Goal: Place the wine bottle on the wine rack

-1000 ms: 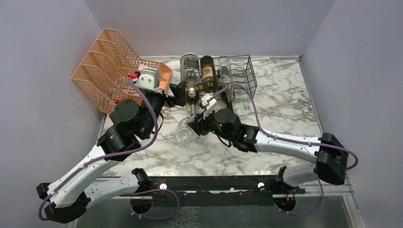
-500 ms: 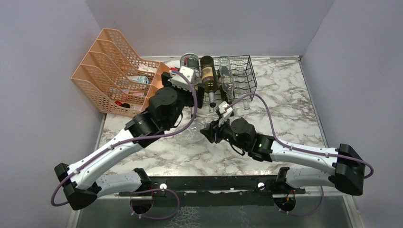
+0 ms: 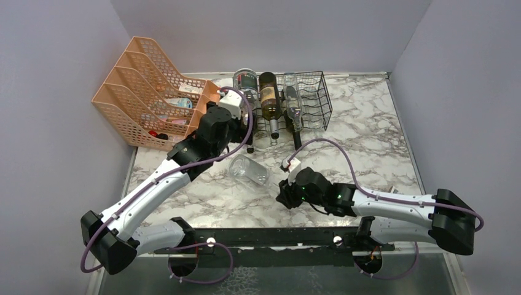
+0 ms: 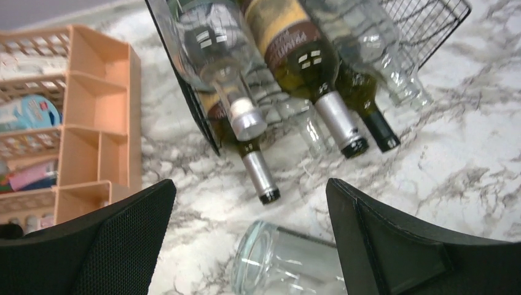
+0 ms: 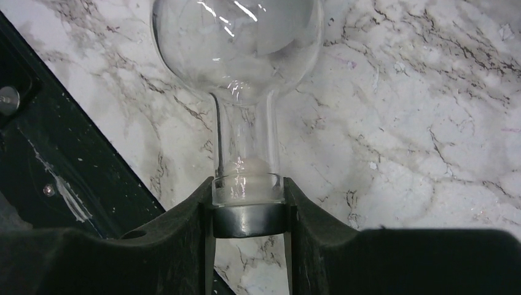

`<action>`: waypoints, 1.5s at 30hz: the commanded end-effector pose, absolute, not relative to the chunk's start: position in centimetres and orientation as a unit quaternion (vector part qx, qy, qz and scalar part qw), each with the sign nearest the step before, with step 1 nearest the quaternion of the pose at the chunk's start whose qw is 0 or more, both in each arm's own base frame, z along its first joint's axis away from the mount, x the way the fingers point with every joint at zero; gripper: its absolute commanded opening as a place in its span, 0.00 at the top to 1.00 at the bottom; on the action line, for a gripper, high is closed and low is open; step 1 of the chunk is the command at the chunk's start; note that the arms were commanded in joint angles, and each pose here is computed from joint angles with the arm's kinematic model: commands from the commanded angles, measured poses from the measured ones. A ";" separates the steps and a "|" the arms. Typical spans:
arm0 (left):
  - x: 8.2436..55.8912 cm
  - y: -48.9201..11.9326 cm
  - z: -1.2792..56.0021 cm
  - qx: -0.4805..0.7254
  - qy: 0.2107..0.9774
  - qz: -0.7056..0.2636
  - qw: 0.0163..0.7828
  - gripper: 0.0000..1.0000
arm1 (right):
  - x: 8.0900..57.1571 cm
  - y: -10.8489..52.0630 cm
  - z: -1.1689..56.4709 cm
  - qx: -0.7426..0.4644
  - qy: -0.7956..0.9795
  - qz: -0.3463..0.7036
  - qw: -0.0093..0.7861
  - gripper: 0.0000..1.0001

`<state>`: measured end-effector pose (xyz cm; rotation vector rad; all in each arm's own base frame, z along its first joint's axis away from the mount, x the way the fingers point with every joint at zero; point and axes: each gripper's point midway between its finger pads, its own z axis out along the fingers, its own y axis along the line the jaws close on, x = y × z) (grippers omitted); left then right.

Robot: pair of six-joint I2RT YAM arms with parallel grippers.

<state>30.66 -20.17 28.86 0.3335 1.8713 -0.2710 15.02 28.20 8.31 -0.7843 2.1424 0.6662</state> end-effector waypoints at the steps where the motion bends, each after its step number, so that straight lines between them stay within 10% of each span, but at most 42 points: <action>1: 28.7 -20.5 25.3 0.135 0.827 -0.168 0.519 0.01 | 14.8 27.5 8.0 -0.304 0.843 0.254 0.365 0.99; 45: 25.3 -20.1 8.0 0.085 0.916 -0.222 0.324 0.09 | 15.6 33.0 3.2 -0.388 0.856 0.214 0.265 0.48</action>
